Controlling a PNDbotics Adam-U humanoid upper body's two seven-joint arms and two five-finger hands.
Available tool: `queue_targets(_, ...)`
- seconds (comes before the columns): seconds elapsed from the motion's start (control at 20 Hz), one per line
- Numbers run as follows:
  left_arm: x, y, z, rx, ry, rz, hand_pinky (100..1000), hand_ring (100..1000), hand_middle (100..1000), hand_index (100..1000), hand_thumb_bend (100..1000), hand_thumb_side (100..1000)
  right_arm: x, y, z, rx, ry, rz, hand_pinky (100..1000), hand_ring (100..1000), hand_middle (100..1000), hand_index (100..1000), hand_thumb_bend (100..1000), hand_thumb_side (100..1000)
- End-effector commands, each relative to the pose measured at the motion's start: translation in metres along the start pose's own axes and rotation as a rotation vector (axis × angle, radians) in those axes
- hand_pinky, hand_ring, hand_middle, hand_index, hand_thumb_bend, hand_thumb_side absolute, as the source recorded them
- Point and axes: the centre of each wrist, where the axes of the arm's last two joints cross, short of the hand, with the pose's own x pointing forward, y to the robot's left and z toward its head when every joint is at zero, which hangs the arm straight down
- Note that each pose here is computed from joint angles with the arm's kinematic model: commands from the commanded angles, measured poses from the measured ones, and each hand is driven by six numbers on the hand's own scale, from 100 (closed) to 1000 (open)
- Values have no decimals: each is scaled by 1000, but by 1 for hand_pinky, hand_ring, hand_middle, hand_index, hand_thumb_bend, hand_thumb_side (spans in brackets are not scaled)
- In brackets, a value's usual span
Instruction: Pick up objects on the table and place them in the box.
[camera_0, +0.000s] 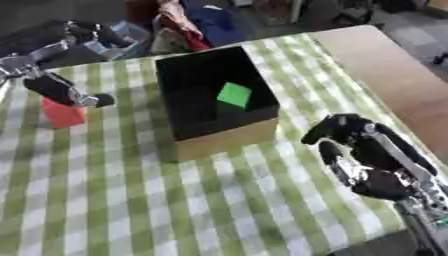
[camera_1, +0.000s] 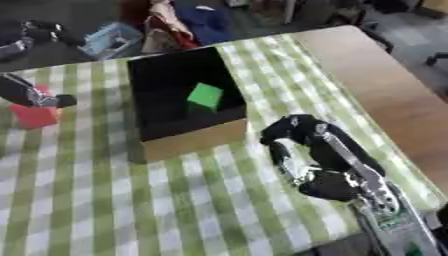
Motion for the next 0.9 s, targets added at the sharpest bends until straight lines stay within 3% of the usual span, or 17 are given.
queue_targets(0.05,-14,14,18,-6,77,-54,822,765,797,897,565,429,3,-7,2,-3,2,32,762,671,550,695,100,380)
queue_targets(0.9,-60,-12,62,-15,411,-95,723,668,716,879,561,487,4,-6,3,-3,3,31,761,674,549,695,100,380)
